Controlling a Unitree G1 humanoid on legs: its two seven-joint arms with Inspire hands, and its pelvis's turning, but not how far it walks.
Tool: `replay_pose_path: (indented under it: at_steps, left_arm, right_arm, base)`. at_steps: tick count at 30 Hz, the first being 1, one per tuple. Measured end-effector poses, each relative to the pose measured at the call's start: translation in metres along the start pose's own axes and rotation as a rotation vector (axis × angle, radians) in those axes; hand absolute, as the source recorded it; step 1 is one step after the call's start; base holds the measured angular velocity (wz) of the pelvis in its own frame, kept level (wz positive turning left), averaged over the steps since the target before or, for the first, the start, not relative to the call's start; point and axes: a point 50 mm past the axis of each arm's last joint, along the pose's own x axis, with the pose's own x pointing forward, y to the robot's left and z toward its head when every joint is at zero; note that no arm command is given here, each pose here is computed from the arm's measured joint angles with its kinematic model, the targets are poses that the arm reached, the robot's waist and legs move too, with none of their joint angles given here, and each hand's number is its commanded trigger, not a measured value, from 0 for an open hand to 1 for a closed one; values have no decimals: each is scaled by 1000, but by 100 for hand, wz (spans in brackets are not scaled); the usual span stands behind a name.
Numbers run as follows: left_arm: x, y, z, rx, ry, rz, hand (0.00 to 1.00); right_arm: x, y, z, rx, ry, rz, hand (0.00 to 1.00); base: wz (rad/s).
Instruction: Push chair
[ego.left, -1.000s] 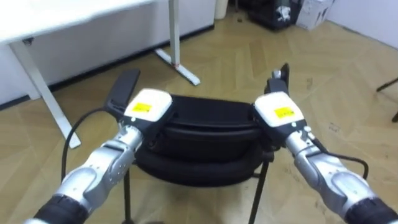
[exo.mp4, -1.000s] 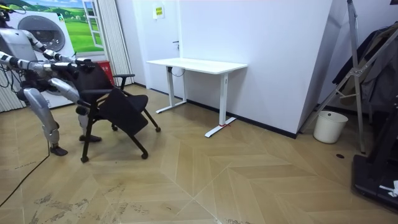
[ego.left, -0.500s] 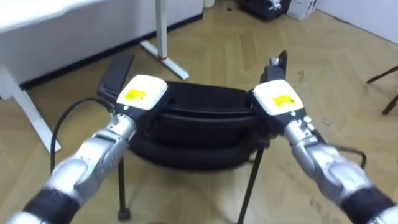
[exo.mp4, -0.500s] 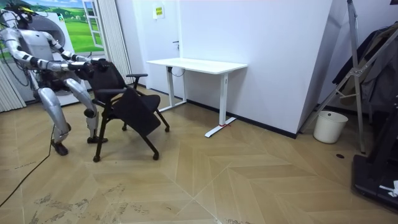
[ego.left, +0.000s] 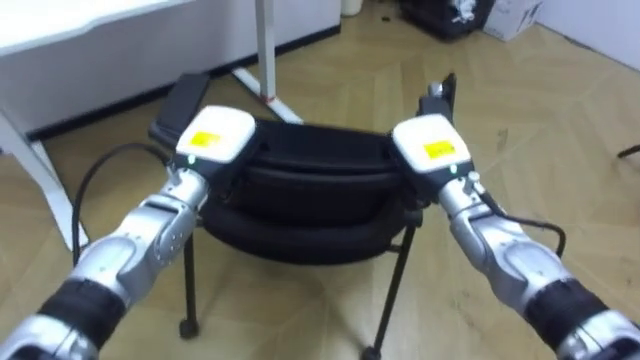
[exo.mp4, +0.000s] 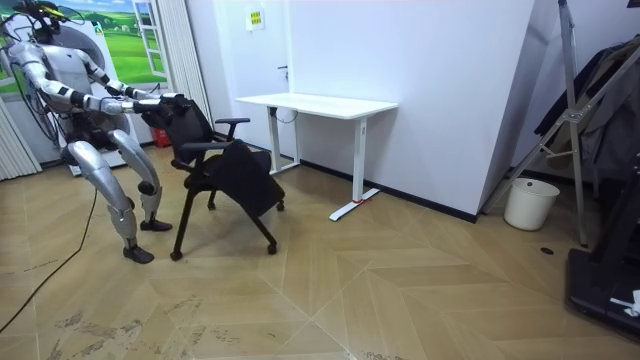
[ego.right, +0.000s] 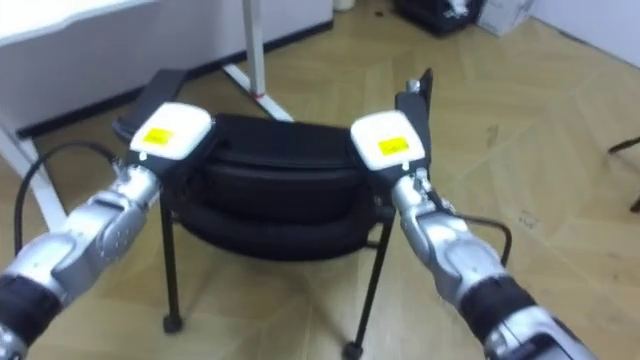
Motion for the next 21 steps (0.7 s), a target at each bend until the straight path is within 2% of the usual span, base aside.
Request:
replay_pose_path:
  at_steps: [6,8,13,21]
  left_arm:
    - [6,7,3,-17,10,67,100]
    - [7,7,3,-13,11,76,100]
    - [4,-6,5,-21,30,62,100]
    - [4,-10,9,-32,42,78,100]
  right_arm:
    - [11,-20,-6,-34,-9,-50,100]
    - [12,-19,-6,-29,-5,-46,100]
    - [5,-6,-5,-15,-5,-8,100]
    - [4,-6,-8,-22,4,-26,100]
  base:
    - [20]
    - [19]
    - [32]
    - [10]
